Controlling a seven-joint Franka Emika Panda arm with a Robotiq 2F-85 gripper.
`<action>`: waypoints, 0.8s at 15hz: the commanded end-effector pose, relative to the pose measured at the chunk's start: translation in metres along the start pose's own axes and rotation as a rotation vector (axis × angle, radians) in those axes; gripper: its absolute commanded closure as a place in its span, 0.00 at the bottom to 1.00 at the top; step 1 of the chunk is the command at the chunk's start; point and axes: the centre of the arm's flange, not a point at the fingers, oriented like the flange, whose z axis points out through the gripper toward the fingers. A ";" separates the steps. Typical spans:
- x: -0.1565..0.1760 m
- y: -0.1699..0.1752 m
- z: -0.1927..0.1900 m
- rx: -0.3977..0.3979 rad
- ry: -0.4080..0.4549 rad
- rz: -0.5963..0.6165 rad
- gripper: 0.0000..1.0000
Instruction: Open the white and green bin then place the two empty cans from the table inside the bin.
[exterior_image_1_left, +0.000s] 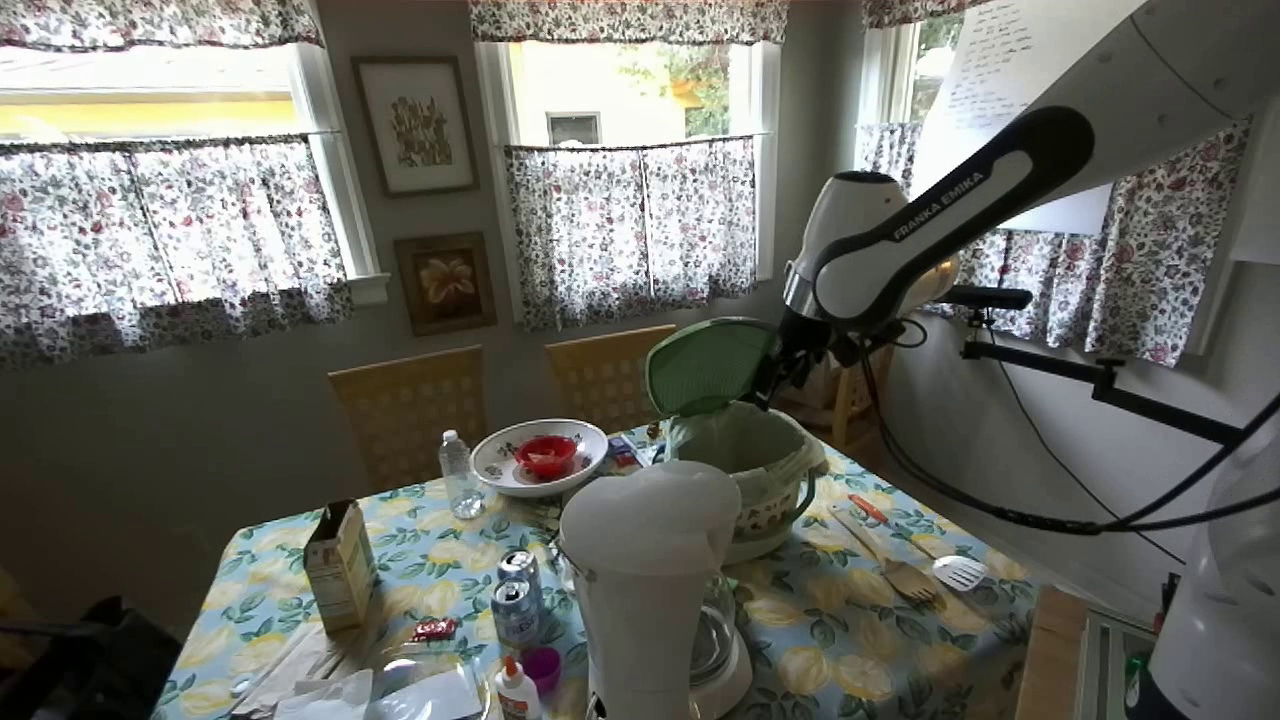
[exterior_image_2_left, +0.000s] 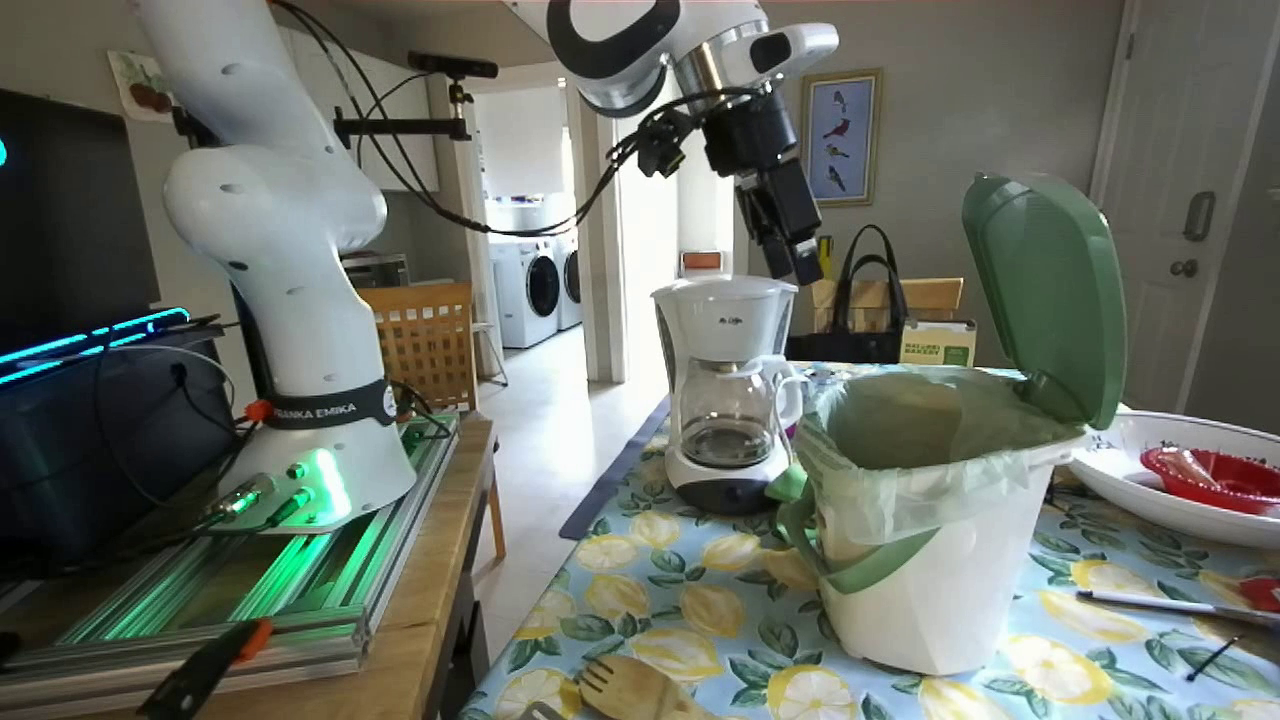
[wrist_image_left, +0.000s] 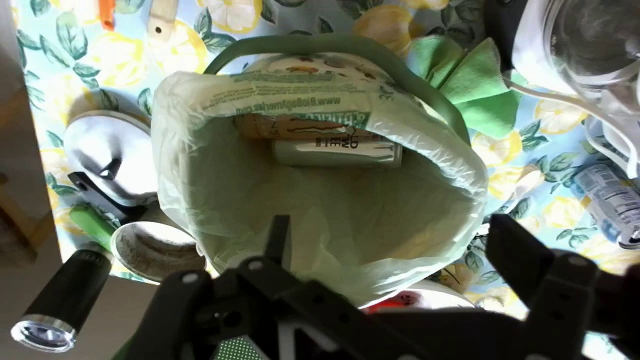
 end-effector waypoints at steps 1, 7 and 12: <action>-0.027 -0.015 -0.025 0.023 -0.015 0.082 0.00; -0.040 -0.019 -0.039 0.020 -0.006 0.125 0.00; -0.030 -0.015 -0.032 0.014 0.002 0.101 0.00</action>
